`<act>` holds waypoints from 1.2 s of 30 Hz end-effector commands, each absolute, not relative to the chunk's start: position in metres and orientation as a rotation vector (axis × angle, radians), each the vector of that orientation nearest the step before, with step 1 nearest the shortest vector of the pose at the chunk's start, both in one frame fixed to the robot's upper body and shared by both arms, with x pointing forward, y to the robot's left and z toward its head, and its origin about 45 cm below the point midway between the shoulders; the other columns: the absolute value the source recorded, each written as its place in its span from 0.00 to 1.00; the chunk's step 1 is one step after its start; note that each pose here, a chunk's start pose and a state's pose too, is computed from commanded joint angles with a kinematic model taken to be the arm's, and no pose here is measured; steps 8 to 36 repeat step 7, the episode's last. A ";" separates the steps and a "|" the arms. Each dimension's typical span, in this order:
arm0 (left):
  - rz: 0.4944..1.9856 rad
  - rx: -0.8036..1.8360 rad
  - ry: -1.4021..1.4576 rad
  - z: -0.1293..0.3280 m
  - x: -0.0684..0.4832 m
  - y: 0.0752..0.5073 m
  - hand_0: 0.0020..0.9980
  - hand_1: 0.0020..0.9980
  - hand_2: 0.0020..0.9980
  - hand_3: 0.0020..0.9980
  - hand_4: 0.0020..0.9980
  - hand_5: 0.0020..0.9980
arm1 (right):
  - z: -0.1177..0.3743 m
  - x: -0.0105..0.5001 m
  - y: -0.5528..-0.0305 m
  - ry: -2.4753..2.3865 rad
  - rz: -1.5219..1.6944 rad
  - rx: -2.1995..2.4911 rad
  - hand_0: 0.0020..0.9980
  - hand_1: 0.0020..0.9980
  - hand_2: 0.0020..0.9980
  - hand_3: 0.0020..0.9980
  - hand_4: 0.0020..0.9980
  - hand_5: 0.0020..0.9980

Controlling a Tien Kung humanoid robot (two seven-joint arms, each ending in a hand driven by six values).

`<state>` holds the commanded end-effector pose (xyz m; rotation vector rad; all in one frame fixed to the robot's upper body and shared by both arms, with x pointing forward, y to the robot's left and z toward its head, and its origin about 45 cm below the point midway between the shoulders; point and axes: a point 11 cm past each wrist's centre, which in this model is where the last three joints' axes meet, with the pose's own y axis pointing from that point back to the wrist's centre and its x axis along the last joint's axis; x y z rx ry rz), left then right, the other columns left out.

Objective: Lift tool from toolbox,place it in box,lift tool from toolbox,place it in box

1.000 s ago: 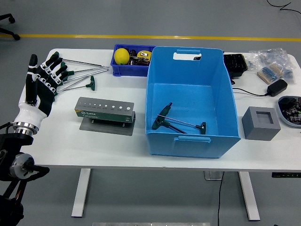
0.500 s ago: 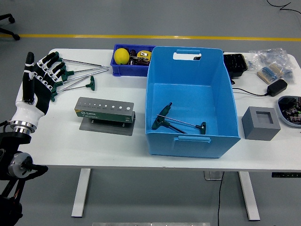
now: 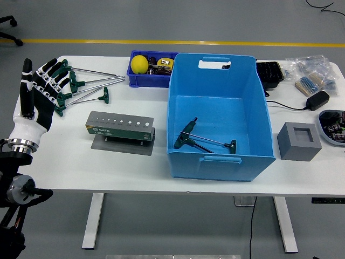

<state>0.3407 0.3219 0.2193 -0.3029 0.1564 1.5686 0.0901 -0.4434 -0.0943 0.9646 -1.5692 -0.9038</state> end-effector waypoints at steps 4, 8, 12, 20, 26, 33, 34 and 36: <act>1.569 -0.304 0.165 0.219 0.339 0.324 0.83 0.82 0.89 0.78 0.96 0.96 | -0.094 0.093 -0.443 -1.569 -0.901 0.972 0.70 0.69 0.74 0.59 0.83 0.72; 1.572 -0.299 0.162 0.219 0.339 0.326 0.83 0.82 0.89 0.78 0.96 0.96 | -0.094 0.094 -0.442 -1.569 -0.900 0.976 0.70 0.69 0.74 0.59 0.83 0.72; 1.572 -0.299 0.162 0.219 0.339 0.326 0.83 0.82 0.89 0.78 0.96 0.96 | -0.094 0.094 -0.442 -1.569 -0.900 0.976 0.70 0.69 0.74 0.59 0.83 0.72; 1.572 -0.299 0.162 0.219 0.339 0.326 0.83 0.82 0.89 0.78 0.96 0.96 | -0.094 0.094 -0.442 -1.569 -0.900 0.976 0.70 0.69 0.74 0.59 0.83 0.72; 1.572 -0.299 0.162 0.219 0.339 0.326 0.83 0.82 0.89 0.78 0.96 0.96 | -0.094 0.094 -0.442 -1.569 -0.900 0.976 0.70 0.69 0.74 0.59 0.83 0.72; 1.572 -0.299 0.162 0.219 0.339 0.326 0.83 0.82 0.89 0.78 0.96 0.96 | -0.094 0.094 -0.442 -1.569 -0.900 0.976 0.70 0.69 0.74 0.59 0.83 0.72; 1.572 -0.299 0.162 0.219 0.339 0.326 0.83 0.82 0.89 0.78 0.96 0.96 | -0.094 0.094 -0.442 -1.569 -0.900 0.976 0.70 0.69 0.74 0.59 0.83 0.72; 1.572 -0.299 0.162 0.219 0.339 0.326 0.83 0.82 0.89 0.78 0.96 0.96 | -0.094 0.094 -0.442 -1.569 -0.900 0.976 0.70 0.69 0.74 0.59 0.83 0.72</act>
